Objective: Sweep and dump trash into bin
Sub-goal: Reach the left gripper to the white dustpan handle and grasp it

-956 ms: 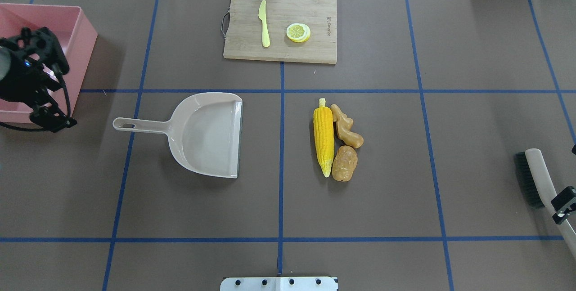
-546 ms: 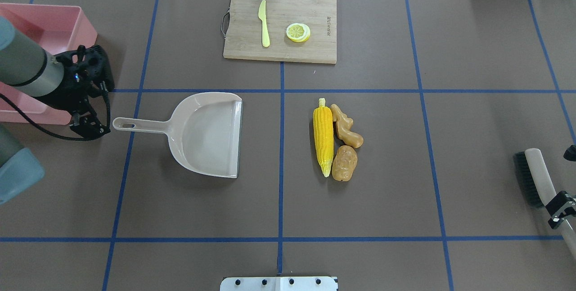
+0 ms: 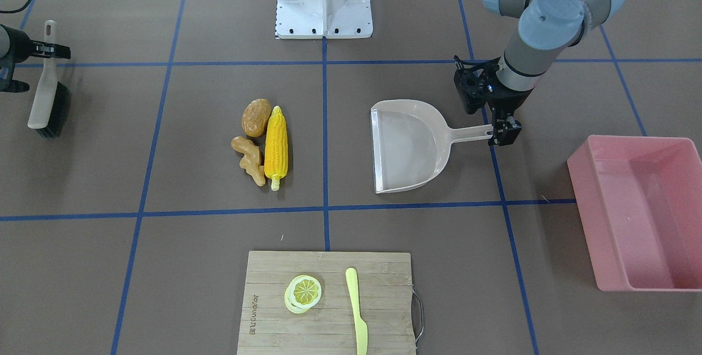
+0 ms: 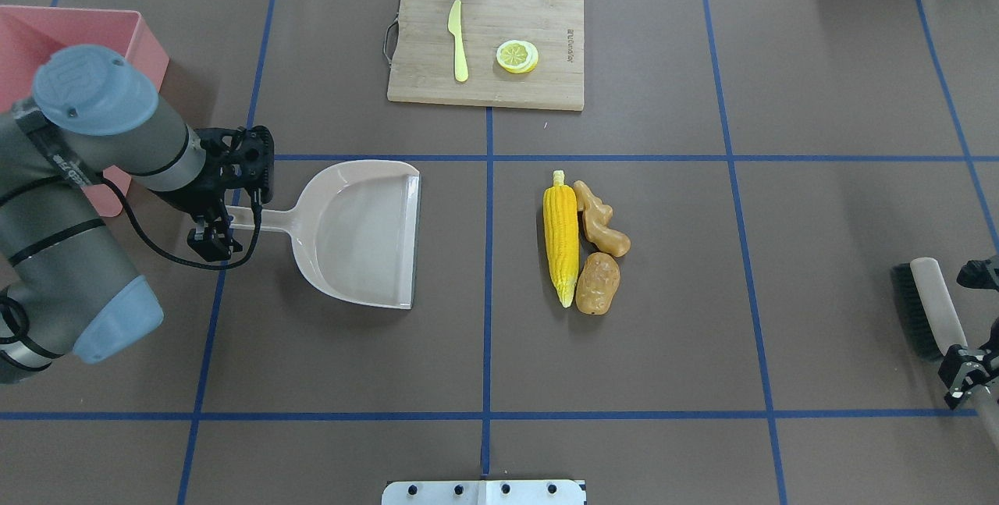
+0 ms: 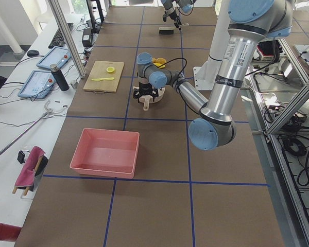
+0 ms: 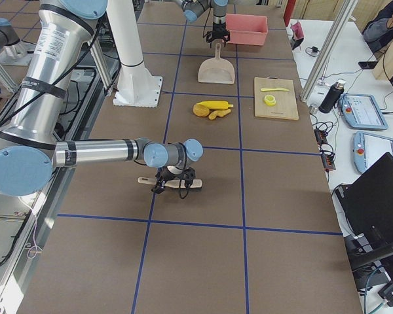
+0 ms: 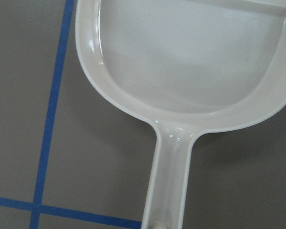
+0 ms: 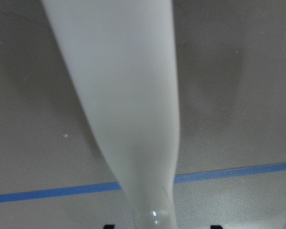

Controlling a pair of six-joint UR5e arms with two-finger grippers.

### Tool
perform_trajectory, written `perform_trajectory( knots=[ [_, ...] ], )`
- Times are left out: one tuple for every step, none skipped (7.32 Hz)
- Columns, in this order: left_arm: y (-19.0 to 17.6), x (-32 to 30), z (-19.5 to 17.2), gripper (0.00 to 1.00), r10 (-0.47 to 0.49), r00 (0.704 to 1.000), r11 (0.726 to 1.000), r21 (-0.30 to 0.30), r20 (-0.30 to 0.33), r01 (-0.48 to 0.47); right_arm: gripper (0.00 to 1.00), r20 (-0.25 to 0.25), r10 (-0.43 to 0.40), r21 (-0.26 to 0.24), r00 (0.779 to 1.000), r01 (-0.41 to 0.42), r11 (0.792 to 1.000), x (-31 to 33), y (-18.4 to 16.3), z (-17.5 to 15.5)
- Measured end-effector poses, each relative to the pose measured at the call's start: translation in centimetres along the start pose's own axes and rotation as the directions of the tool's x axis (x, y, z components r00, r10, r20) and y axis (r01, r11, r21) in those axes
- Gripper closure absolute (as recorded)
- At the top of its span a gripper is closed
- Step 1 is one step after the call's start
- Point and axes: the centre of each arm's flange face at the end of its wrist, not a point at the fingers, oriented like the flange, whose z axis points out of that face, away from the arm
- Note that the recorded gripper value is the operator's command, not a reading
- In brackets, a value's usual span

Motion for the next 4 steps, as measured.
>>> perform_trajectory(
  knots=[
    [-0.3,0.5,1.1,0.02,0.013,1.0,1.0,-0.014,-0.001,-0.013,1.0,0.001,-0.002,0.001,1.0,0.002,1.0,-0.3,-0.1,-0.1],
    [-0.3,0.6,1.8,0.02,0.018,1.0,1.0,-0.02,-0.002,-0.018,1.0,0.001,-0.005,0.001,1.0,0.005,1.0,-0.6,-0.2,-0.2],
    [-0.2,0.5,2.5,0.02,0.019,1.0,1.0,-0.024,-0.003,-0.019,1.0,0.002,-0.014,0.004,1.0,0.014,1.0,-1.1,0.0,-0.4],
    [0.0,0.2,3.3,0.03,0.019,1.0,0.999,-0.025,-0.004,-0.019,1.0,0.006,-0.023,0.009,1.0,0.023,1.0,-1.6,0.2,-0.9]
  ],
)
